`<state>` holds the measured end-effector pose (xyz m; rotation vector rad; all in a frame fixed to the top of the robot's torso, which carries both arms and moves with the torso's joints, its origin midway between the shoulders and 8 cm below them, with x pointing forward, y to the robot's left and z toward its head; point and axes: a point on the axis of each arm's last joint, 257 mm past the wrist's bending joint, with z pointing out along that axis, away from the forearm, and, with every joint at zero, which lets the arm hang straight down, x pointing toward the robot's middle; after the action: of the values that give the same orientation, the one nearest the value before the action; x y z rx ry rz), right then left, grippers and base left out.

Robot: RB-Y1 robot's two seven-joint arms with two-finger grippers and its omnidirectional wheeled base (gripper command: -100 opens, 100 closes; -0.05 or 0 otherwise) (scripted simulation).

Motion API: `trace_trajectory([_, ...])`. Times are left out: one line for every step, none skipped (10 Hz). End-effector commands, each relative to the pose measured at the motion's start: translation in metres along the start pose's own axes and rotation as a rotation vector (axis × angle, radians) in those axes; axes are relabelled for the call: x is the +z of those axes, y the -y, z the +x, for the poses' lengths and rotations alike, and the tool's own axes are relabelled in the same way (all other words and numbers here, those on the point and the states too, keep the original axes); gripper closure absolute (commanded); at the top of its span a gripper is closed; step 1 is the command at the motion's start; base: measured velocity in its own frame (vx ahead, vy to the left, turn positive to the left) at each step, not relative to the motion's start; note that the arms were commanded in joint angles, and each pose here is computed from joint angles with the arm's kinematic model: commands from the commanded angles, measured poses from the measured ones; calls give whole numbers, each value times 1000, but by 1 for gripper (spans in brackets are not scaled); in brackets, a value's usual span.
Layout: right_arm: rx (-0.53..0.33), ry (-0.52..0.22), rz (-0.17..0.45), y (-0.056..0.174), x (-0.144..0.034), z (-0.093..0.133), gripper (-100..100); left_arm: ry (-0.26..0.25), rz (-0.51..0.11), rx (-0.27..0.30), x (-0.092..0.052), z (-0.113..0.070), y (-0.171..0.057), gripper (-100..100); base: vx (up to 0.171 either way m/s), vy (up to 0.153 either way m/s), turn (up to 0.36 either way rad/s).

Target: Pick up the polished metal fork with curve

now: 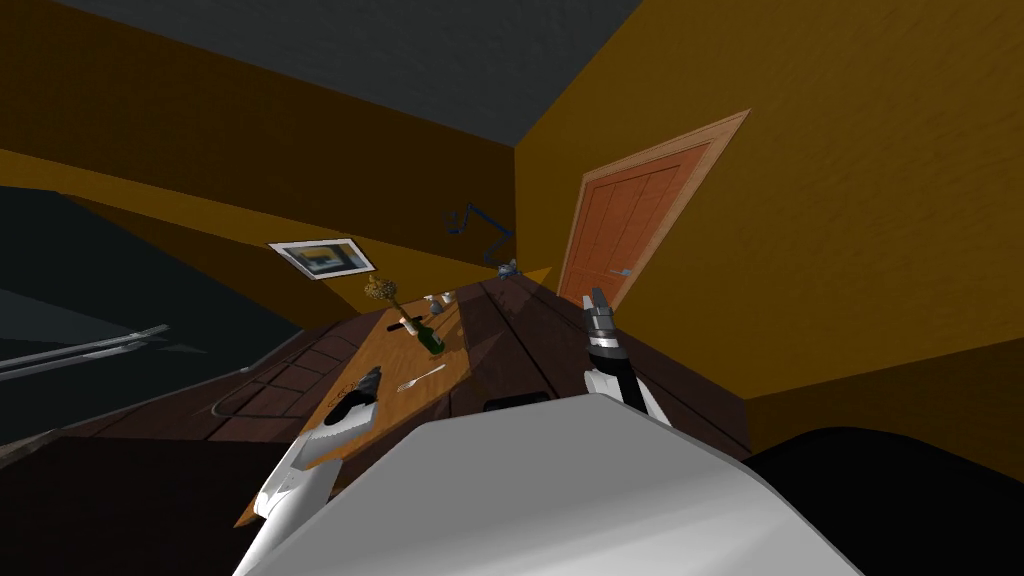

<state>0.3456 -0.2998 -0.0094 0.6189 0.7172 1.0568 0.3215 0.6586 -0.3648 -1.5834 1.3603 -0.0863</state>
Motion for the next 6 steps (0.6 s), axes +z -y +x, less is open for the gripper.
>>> trace_trajectory([0, 0, 0, 0, 0, 0, 0, -2, -63, -2, 4, 1, -24, -100, 105, -53, -12])
trace_trajectory([0, 0, 0, 0, 0, 0, 0, 0, -107, -5, 9, -4, -31, -100, 112, -68, -35])
trace_trajectory([0, 0, 0, 0, 0, 0, 0, -3, -135, -6, 10, -3, -45, -100, 85, -62, -14])
trace_trajectory([0, 0, 0, 0, 0, 0, 0, -5, -153, -6, 10, -2, -54, -100, 23, -23, 9])
trace_trajectory([0, 0, 0, 0, 0, 0, 0, -5, -187, -9, 15, -6, -57, -100, 62, -37, -29])
trace_trajectory([0, 0, 0, 0, 0, 0, 0, -8, -216, -10, 14, -4, -71, -100, 68, -38, -17])
